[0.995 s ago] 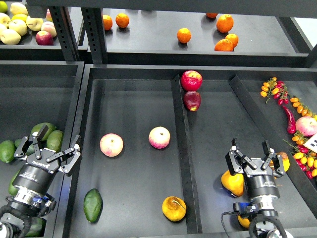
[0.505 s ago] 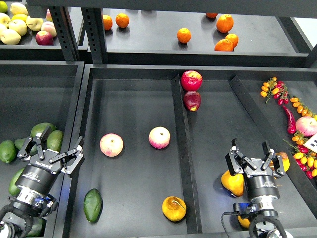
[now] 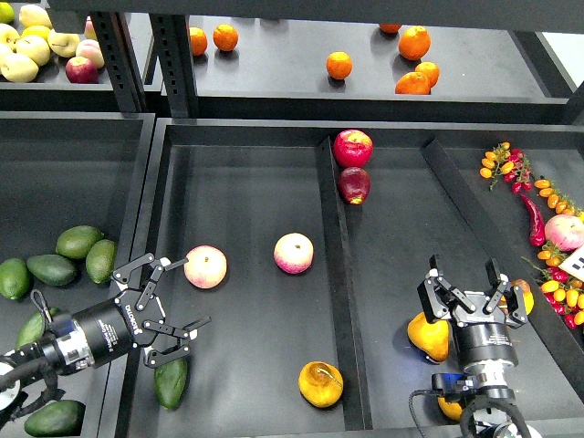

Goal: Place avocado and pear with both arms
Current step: 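Move the left gripper toward the green avocado and raise the right arm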

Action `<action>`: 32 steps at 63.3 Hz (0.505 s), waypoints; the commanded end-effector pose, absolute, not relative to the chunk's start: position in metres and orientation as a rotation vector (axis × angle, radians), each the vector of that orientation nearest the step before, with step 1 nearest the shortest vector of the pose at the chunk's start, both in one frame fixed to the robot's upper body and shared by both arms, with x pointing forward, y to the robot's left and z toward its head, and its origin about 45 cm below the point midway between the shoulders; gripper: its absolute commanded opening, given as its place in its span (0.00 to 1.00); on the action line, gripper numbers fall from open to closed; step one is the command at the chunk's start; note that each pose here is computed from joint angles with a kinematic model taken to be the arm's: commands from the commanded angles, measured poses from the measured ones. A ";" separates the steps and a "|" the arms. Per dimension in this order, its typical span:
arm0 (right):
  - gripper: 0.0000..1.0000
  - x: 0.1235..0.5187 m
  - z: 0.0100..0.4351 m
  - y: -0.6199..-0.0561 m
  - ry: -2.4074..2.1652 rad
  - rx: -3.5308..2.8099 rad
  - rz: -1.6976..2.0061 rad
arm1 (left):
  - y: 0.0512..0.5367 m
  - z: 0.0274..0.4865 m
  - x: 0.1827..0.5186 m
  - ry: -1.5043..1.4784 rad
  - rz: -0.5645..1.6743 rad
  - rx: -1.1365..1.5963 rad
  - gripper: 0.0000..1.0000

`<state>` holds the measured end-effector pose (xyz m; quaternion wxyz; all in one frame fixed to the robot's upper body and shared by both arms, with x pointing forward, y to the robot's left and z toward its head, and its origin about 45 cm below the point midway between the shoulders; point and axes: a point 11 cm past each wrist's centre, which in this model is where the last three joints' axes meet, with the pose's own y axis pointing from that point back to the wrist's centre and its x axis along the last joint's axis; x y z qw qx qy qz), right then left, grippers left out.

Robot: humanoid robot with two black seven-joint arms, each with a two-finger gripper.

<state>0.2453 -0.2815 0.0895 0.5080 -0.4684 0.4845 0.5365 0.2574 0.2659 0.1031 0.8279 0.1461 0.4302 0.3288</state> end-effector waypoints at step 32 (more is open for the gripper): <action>1.00 0.309 0.133 -0.288 1.154 -1.134 1.264 | 0.276 0.117 0.286 0.581 0.475 0.898 1.00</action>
